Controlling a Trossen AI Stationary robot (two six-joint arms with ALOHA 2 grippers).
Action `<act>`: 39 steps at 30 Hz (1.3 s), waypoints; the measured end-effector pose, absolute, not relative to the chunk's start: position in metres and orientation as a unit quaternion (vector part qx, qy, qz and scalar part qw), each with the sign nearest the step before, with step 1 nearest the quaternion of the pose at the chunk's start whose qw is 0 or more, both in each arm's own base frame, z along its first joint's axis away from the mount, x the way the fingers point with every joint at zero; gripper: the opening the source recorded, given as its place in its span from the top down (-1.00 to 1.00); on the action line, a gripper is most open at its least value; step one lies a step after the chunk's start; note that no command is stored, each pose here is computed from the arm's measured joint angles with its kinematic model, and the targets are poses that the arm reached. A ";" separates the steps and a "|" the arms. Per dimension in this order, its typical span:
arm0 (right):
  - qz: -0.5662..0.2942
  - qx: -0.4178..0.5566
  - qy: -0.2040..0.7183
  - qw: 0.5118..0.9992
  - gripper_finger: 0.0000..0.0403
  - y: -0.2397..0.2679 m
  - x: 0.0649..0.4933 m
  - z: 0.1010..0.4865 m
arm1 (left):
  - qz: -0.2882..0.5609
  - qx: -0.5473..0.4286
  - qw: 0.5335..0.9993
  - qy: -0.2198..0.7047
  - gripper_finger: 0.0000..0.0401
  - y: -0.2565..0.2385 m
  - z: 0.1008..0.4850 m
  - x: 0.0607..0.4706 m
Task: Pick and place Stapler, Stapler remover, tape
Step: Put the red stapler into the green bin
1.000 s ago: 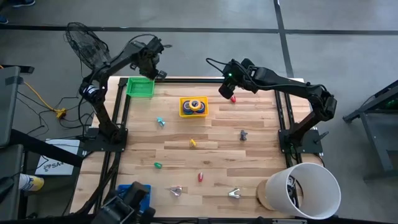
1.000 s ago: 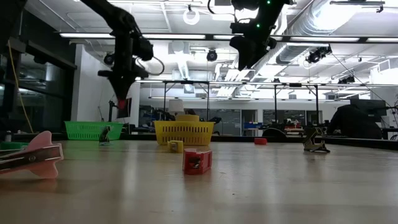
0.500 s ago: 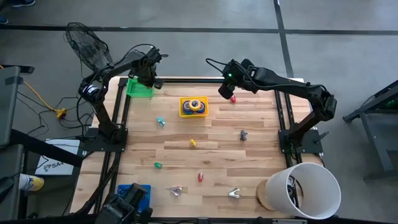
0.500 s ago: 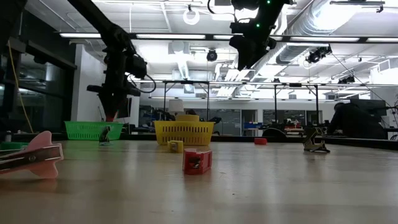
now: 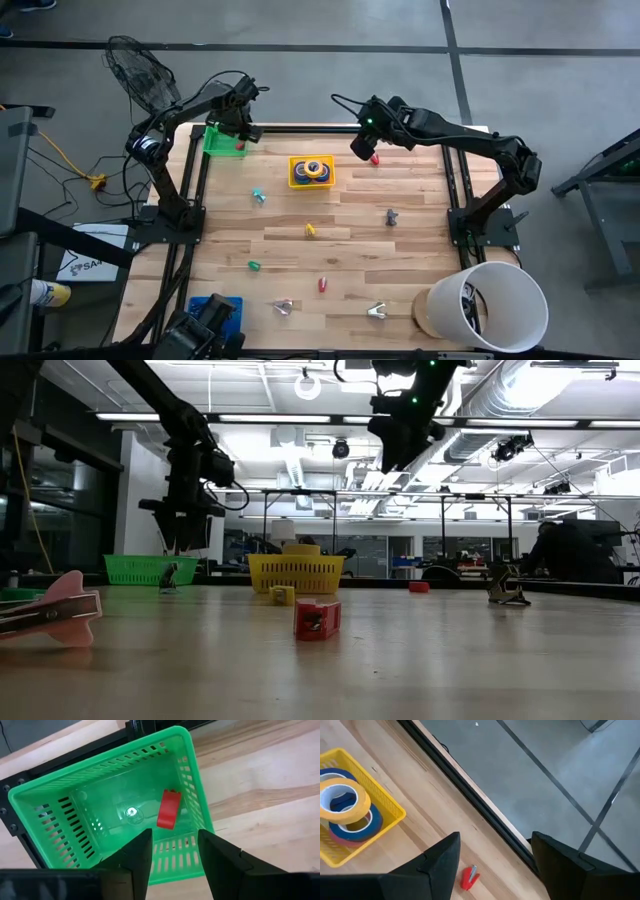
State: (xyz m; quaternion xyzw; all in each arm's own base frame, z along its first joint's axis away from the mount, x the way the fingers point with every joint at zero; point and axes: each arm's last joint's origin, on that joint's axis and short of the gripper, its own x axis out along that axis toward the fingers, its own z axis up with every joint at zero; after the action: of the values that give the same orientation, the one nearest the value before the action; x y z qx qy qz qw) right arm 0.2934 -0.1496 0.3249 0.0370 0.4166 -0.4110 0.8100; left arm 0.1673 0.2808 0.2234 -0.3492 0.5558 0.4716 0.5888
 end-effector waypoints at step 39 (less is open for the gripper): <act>-0.492 0.290 0.499 0.652 -0.17 -0.161 0.285 0.185 | 0.373 -0.314 0.714 0.503 0.21 0.289 0.263 0.179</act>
State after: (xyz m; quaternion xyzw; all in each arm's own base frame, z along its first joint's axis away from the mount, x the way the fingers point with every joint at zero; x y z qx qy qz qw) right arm 0.2852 -0.1606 0.1845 0.2901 0.4994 -0.4919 0.6515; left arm 0.1794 0.2888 0.2625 -0.3139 0.5029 0.3729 0.7138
